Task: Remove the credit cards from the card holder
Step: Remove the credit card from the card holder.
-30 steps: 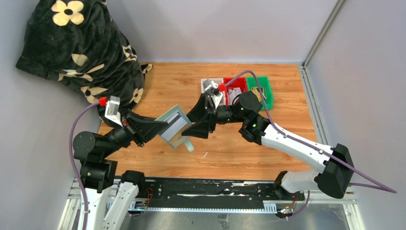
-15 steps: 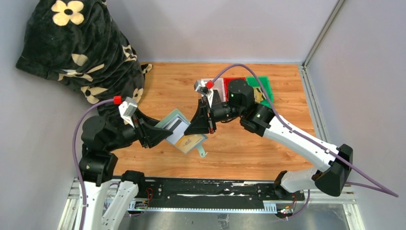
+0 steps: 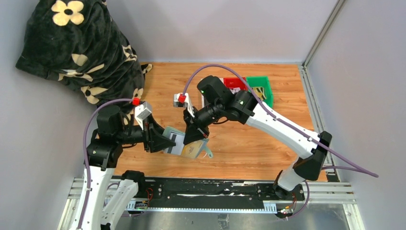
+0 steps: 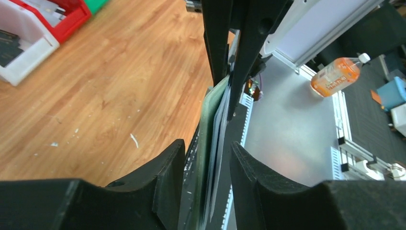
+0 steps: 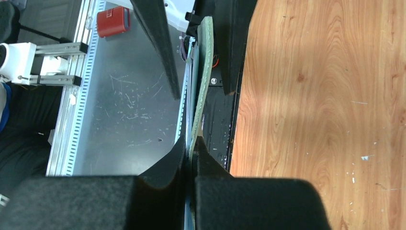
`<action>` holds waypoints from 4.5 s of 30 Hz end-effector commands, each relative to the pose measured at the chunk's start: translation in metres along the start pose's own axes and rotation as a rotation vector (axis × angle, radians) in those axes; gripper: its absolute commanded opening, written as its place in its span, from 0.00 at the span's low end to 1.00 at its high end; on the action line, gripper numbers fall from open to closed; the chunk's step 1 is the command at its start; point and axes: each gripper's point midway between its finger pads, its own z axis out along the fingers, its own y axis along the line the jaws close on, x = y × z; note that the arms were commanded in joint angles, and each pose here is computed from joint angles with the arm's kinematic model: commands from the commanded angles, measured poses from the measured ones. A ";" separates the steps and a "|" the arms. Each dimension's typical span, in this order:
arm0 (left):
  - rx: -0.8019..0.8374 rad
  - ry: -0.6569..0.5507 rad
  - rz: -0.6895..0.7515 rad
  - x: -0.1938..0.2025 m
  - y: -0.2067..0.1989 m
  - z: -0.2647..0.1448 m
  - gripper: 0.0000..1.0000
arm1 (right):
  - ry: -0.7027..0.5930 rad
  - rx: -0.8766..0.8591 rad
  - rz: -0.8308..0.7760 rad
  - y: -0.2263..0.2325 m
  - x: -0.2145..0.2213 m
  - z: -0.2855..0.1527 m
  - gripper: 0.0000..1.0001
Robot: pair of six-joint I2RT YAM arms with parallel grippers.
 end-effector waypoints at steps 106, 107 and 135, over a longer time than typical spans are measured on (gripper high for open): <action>0.054 -0.444 -0.055 -0.098 -0.069 -0.024 0.03 | -0.678 -0.030 0.158 0.006 -0.071 -0.052 0.00; 0.051 -0.447 -0.056 -0.098 -0.069 -0.024 0.02 | -0.686 -0.040 0.155 0.008 -0.073 -0.052 0.00; -0.016 -0.463 -0.026 -0.099 -0.052 -0.023 0.00 | -0.737 -0.016 0.156 0.003 -0.071 -0.083 0.00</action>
